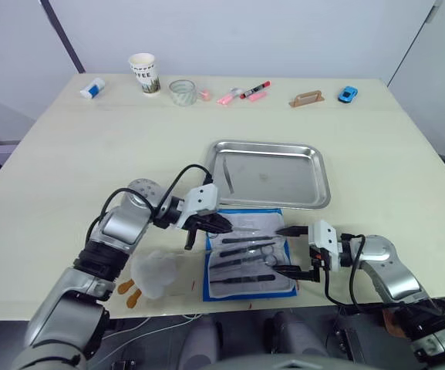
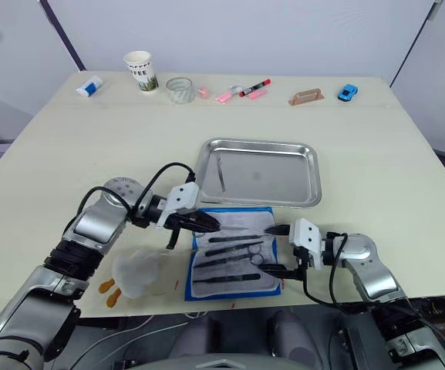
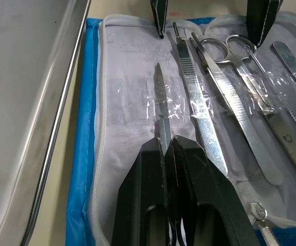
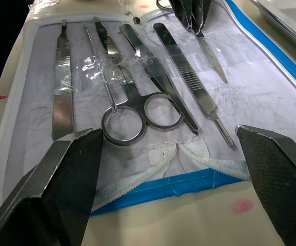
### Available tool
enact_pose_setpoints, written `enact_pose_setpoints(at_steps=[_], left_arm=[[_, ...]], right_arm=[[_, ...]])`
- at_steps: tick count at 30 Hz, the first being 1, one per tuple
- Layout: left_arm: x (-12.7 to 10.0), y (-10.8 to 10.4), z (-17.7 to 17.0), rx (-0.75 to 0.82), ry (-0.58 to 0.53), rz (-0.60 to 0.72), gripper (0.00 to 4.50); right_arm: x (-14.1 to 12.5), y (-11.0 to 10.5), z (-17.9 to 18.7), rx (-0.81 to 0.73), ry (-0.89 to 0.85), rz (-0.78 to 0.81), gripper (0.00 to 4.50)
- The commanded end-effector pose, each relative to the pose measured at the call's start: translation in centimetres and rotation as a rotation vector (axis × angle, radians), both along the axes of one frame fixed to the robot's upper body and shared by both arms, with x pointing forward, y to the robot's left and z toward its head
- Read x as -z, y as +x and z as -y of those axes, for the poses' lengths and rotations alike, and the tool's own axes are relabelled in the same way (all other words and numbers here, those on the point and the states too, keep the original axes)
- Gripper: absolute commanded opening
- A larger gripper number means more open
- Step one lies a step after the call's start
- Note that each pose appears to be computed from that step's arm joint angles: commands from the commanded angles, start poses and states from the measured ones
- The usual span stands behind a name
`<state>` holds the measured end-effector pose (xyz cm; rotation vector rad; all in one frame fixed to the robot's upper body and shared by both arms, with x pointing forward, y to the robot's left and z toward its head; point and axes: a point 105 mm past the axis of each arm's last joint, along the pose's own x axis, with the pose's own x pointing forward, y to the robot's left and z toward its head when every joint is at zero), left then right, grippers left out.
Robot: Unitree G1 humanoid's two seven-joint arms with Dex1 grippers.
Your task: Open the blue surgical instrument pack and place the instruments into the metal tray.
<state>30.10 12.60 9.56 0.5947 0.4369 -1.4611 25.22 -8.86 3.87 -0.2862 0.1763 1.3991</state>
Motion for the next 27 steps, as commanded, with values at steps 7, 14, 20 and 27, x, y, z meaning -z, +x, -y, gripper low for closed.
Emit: enact_pose_setpoints(at_steps=[7,14,20,27], left_arm=[[-2.0,-0.3,0.1,0.008,0.021,0.030,0.06],[-2.9,-0.7,-1.5,0.018,0.021,0.036,0.06],[-4.1,-1.1,-3.1,0.012,0.004,0.028,0.06],[-6.1,-1.6,-5.8,-0.014,-0.013,0.018,0.06]], right_arm=[[7.5,-2.9,1.5,0.042,-0.237,-0.276,4.50],[7.5,-2.7,1.4,0.042,-0.237,-0.275,4.50],[7.5,-2.7,1.3,0.039,-0.236,-0.276,4.50],[7.6,-2.8,1.3,0.043,-0.234,-0.276,4.50]])
